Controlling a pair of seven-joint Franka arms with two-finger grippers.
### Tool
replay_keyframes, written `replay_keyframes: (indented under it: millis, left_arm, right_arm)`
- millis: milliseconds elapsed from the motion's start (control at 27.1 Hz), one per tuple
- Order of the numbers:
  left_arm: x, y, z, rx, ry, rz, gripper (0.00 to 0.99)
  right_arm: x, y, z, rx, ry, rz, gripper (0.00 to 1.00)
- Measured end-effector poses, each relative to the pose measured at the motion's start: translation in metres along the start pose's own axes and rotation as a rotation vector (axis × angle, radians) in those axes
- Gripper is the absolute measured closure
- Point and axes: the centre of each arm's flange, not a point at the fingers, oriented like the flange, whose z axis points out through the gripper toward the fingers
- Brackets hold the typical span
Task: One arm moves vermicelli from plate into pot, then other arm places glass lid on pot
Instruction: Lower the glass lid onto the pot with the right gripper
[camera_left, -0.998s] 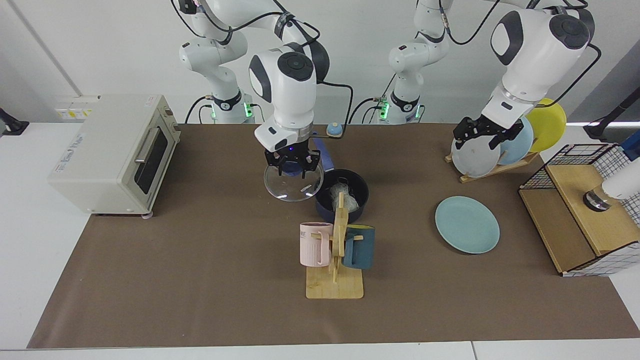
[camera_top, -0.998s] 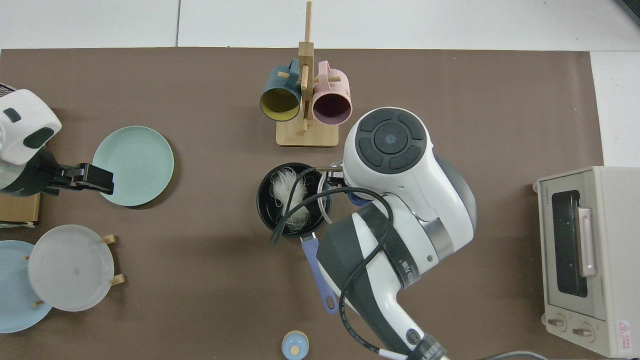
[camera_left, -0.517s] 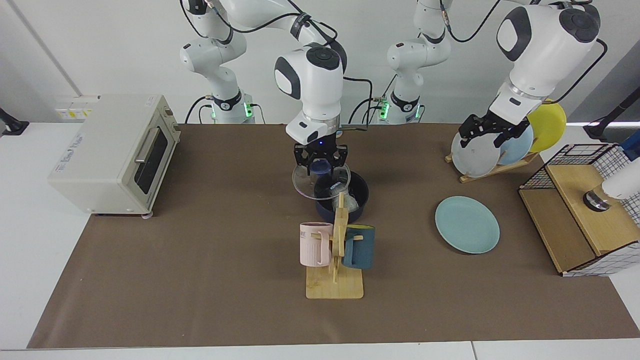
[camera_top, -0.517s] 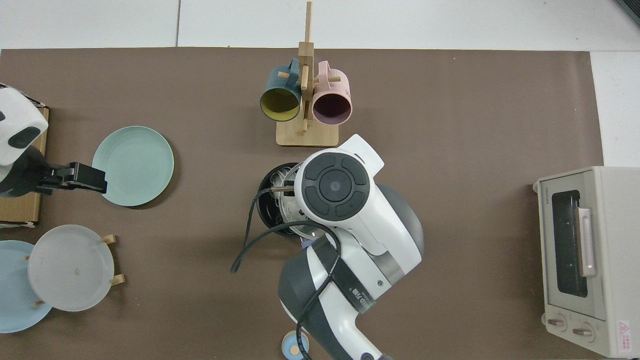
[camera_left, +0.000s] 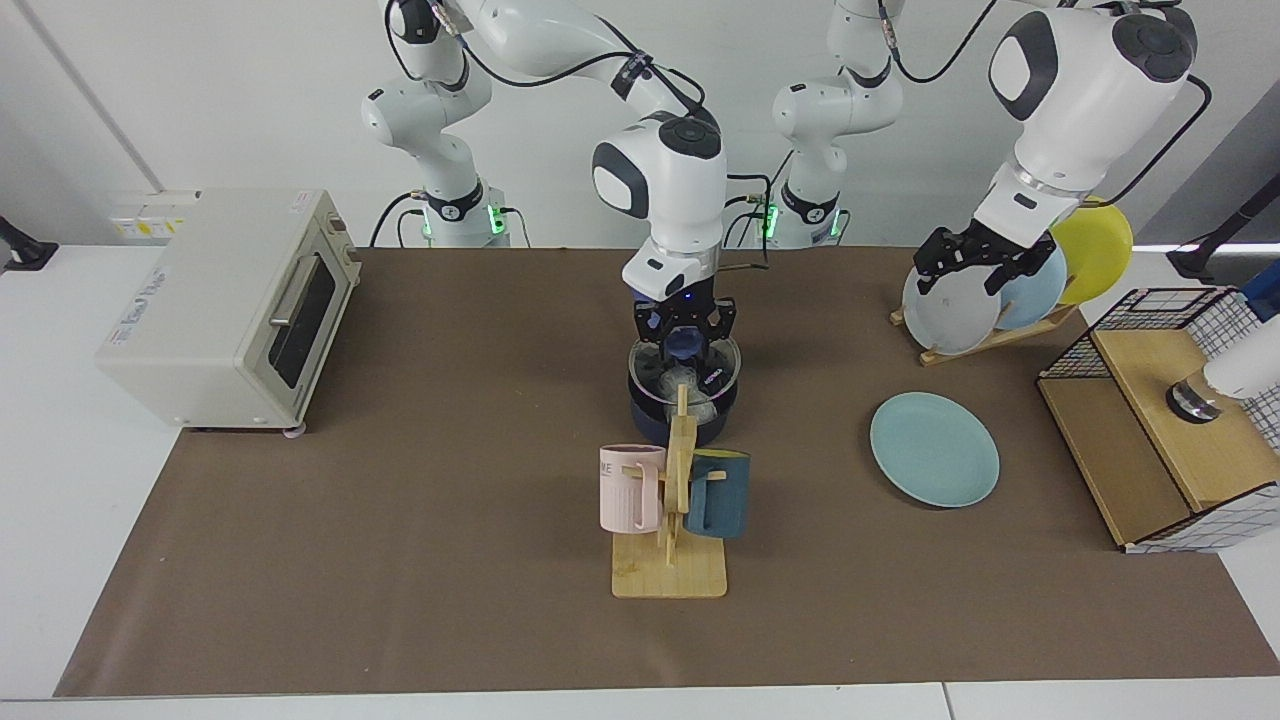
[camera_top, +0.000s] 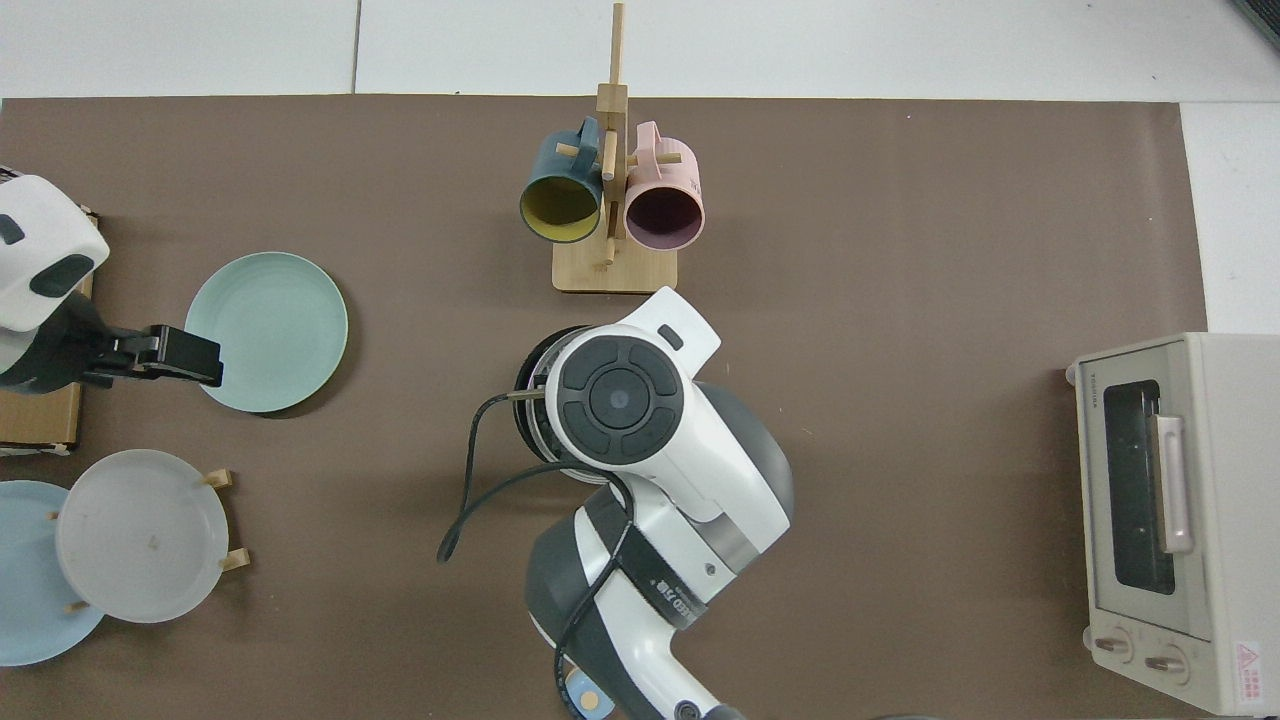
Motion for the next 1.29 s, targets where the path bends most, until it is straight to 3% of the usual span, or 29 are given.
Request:
replay_keyframes:
  millis: [370,1293]
  left_arm:
    - [0.000,-0.001,-0.003,0.001,0.010,0.001,0.000]
    - [-0.002,-0.002,-0.013,0.002,0.030,-0.002,0.000]
  right_arm:
    - [-0.011,-0.013,0.015,-0.014,-0.014,-0.041,0.36]
    - [0.016,0.002,0.014,-0.011,0.006,-0.108,0.36]
